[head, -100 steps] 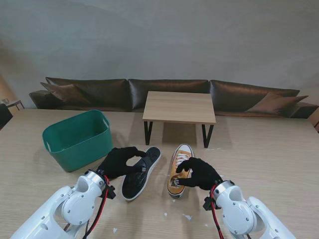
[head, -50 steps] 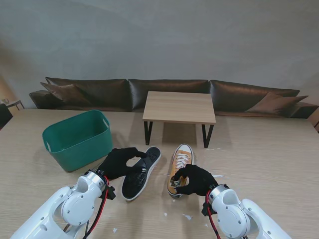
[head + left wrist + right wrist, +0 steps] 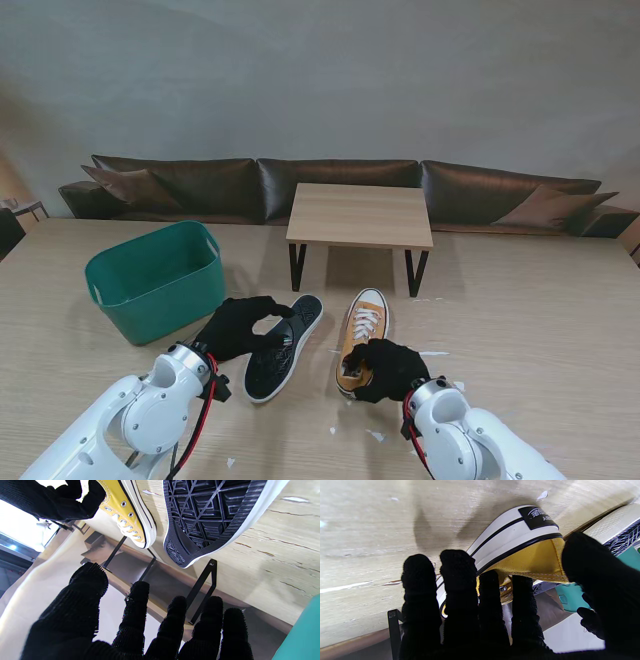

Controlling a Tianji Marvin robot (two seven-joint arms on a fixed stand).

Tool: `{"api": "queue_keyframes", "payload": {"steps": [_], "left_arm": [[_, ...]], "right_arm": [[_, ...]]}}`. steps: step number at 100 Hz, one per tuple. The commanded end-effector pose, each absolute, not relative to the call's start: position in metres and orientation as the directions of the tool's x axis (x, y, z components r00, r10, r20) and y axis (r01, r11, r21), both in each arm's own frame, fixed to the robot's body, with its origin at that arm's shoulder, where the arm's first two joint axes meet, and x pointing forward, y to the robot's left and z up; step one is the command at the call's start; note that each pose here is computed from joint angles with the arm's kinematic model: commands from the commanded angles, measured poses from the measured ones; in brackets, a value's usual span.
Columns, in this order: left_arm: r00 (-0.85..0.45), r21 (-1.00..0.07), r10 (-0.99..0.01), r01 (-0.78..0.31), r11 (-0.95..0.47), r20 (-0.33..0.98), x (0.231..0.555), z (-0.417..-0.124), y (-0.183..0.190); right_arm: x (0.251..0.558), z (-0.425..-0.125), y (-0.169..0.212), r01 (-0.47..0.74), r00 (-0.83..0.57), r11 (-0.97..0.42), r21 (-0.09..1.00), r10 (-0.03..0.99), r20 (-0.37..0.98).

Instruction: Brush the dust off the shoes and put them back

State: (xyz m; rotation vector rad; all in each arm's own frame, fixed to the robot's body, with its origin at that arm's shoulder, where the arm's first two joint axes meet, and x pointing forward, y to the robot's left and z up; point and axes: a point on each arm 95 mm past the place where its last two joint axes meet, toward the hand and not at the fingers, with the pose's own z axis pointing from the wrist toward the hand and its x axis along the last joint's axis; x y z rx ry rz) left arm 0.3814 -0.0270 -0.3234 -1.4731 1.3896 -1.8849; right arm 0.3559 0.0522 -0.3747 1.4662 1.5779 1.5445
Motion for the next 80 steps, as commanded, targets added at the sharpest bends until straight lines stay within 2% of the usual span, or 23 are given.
{"api": "queue_keyframes", "payload": {"steps": [1,60,72,80], "left_arm": [[-0.386,-0.853,-0.762,-0.282,-0.439,0.52,0.38,-0.323,-0.029],[-0.381,-0.853,-0.764,-0.276,-0.442,0.52,0.379,-0.322,-0.029],[-0.384,-0.854,-0.764,-0.28,-0.439,0.518,0.379,-0.322,-0.029],[-0.384,-0.854,-0.764,-0.282,-0.437,0.518,0.379,-0.323,-0.029]], "right_arm": [[0.347,-0.394,0.054,0.394,-0.287,-0.194,0.898,0.903,0.321],[0.347,-0.424,0.062,0.262,-0.333,-0.034,0.964,0.935,0.124],[0.349,-0.42,0.062,0.244,-0.385,-0.039,0.969,0.913,0.134],[0.35,-0.412,0.061,0.246,-0.403,-0.09,0.965,0.896,0.187]]}}
